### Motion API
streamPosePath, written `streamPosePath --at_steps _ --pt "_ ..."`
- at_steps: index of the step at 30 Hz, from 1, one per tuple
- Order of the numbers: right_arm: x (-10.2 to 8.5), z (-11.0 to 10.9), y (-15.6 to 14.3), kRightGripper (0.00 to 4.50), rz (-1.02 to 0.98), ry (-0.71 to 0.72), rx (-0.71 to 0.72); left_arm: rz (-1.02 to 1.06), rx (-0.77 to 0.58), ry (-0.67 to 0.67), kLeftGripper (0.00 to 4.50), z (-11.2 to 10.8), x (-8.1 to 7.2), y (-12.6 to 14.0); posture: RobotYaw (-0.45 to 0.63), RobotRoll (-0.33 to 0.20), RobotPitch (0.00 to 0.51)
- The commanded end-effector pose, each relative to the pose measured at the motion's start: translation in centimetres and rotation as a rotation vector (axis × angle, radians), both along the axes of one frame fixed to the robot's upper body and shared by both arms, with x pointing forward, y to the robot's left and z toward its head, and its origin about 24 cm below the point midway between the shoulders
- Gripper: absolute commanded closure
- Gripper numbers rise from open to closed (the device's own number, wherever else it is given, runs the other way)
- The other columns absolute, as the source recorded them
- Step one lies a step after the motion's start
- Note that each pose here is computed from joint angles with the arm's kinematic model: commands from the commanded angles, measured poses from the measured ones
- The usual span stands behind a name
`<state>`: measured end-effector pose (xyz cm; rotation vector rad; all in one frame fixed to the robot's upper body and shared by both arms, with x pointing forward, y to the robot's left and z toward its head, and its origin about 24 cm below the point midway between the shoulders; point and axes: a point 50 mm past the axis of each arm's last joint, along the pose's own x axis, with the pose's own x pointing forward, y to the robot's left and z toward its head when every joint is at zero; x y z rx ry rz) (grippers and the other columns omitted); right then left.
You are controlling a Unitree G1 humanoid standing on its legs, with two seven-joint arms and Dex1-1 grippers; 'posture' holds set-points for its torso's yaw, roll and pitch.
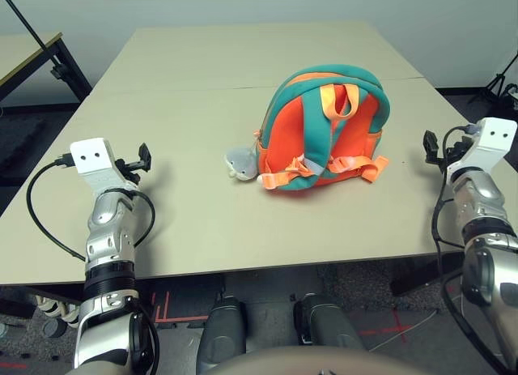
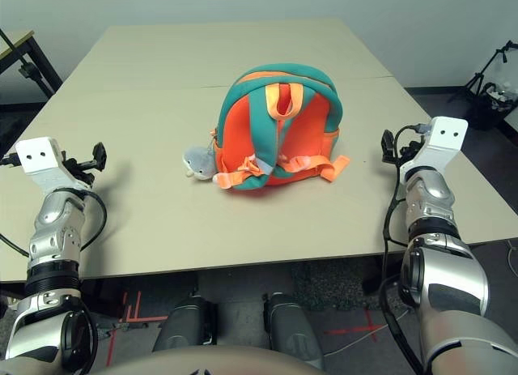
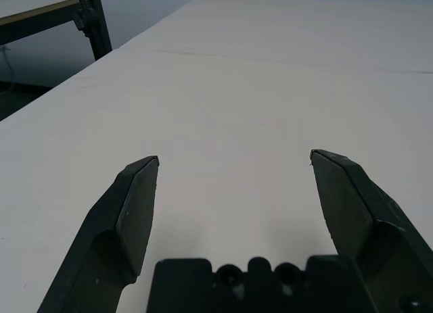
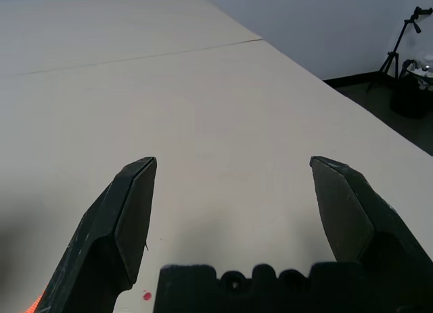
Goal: Put the pencil case into the backpack and zip it.
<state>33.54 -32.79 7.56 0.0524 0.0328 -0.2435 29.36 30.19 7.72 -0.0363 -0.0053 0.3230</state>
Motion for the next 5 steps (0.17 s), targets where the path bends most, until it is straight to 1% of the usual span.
streamPosePath --at_steps 1,5 --pt "0.73 0.07 1.15 0.02 0.0 -0.025 0.034 0.0 0.01 -0.006 0.0 0.04 0.17 -0.08 0.0 0.0 0.026" --pt "0.78 -0.35 1.72 0.02 0.008 -0.021 0.036 0.001 0.01 -0.006 0.0 -0.1 0.03 -0.24 0.0 0.0 0.023"
